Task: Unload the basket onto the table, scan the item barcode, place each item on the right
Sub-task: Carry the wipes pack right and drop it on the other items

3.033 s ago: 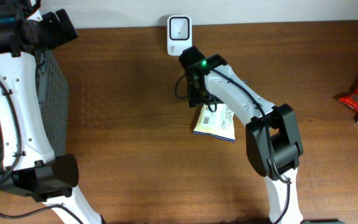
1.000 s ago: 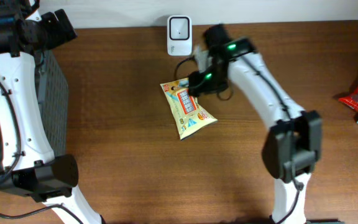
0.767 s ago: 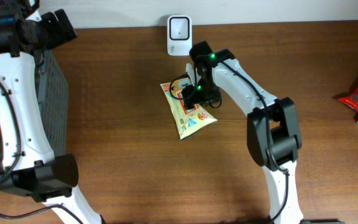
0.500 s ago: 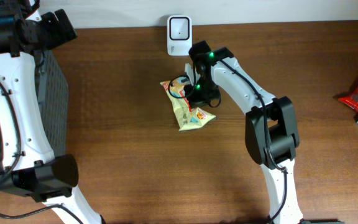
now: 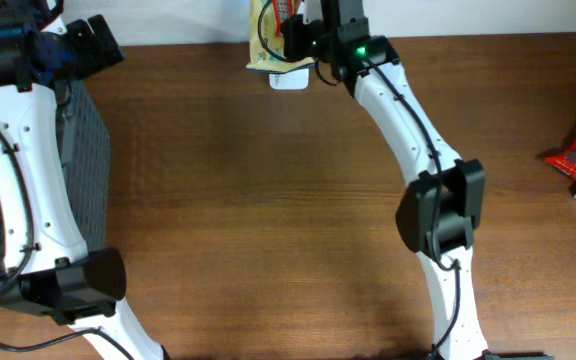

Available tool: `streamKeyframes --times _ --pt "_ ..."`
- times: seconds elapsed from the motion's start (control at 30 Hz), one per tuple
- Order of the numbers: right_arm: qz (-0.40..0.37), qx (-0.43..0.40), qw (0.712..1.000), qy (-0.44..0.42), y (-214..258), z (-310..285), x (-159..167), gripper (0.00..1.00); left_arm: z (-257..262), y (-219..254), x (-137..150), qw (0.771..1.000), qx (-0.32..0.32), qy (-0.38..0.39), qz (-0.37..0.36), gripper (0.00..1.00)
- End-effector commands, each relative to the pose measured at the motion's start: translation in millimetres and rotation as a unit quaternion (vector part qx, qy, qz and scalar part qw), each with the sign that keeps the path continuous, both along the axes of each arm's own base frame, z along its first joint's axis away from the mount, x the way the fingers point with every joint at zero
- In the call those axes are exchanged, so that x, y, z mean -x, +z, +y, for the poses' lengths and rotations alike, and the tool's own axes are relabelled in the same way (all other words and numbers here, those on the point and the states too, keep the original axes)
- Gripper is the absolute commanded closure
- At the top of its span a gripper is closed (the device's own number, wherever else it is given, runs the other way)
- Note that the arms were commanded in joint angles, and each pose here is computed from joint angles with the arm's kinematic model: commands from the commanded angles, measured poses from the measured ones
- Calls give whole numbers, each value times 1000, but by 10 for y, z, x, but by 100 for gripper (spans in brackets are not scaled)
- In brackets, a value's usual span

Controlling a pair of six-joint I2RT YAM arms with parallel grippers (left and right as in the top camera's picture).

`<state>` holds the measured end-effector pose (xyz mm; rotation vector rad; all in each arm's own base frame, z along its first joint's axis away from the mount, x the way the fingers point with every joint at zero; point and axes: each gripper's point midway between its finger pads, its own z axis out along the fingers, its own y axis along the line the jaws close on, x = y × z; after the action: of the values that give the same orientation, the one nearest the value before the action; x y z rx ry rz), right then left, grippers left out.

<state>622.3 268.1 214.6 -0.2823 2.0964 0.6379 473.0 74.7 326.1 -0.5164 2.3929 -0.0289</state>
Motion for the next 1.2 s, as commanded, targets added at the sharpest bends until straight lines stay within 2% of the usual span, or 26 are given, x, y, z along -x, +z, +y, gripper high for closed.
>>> streamKeyframes --times 0.0,0.13,0.27,0.37,0.43,0.47,0.5,0.57,0.67,0.73,0.8,0.87,0.9,0.93,0.97,1.03,1.07,1.17 --pt "-23 3 999 -25 -183 0 -211 96 40 13 -13 1000 -10 -1 -1 1" --pt "-30 17 998 -54 -245 -100 -295 96 39 13 -13 1000 -10 -1 -1 1" --pt "-59 4 995 -79 238 -435 -330 96 40 13 -13 1000 -10 -1 -1 1" --pt "-56 8 990 -126 636 -1099 -286 96 39 12 -13 1000 -10 -1 -1 1" --pt "-10 23 983 -184 696 -1913 -157 96 39 13 -13 1000 -10 -1 -1 1" --pt "17 30 977 -209 636 -2243 -83 96 39 13 -13 1000 -10 -1 -1 1" --pt "70 44 963 -255 436 -2804 64 96 39 13 -13 1000 -10 -1 -1 1" --pt "150 61 933 -321 113 -3566 364 96 39 13 -13 1000 -10 -1 -1 1" --pt "241 78 875 -413 -245 -4587 915 96 39 13 -13 1000 -10 -1 -1 1" --pt "273 84 854 -434 -406 -5013 1181 96 39 13 -13 1000 -10 -1 -1 1" --pt "297 95 849 -427 -636 -5372 1434 96 39 13 -13 1000 -10 -1 -1 1" --pt "309 87 837 -443 -822 -5569 1564 96 39 13 -13 1000 -10 -1 -1 1" --pt "312 85 834 -448 -903 -5636 1601 92 39 12 -13 1000 -10 -1 -1 1" --pt "313 84 831 -452 -979 -5680 1625 83 39 13 -13 1000 -10 -1 -1 1" --pt "314 83 830 -454 -1040 -5704 1636 69 37 13 -14 1000 -10 -1 -1 1" --pt "323 82 827 -452 -1145 -5695 1675 21 39 13 -13 1000 -10 -1 -1 1" --pt "326 80 826 -453 -1122 -5679 1695 14 39 13 -13 1000 -10 -1 -1 1" --pt "309 66 818 -482 -745 -5656 1772 13 39 13 -13 1000 -10 -1 -1 1"
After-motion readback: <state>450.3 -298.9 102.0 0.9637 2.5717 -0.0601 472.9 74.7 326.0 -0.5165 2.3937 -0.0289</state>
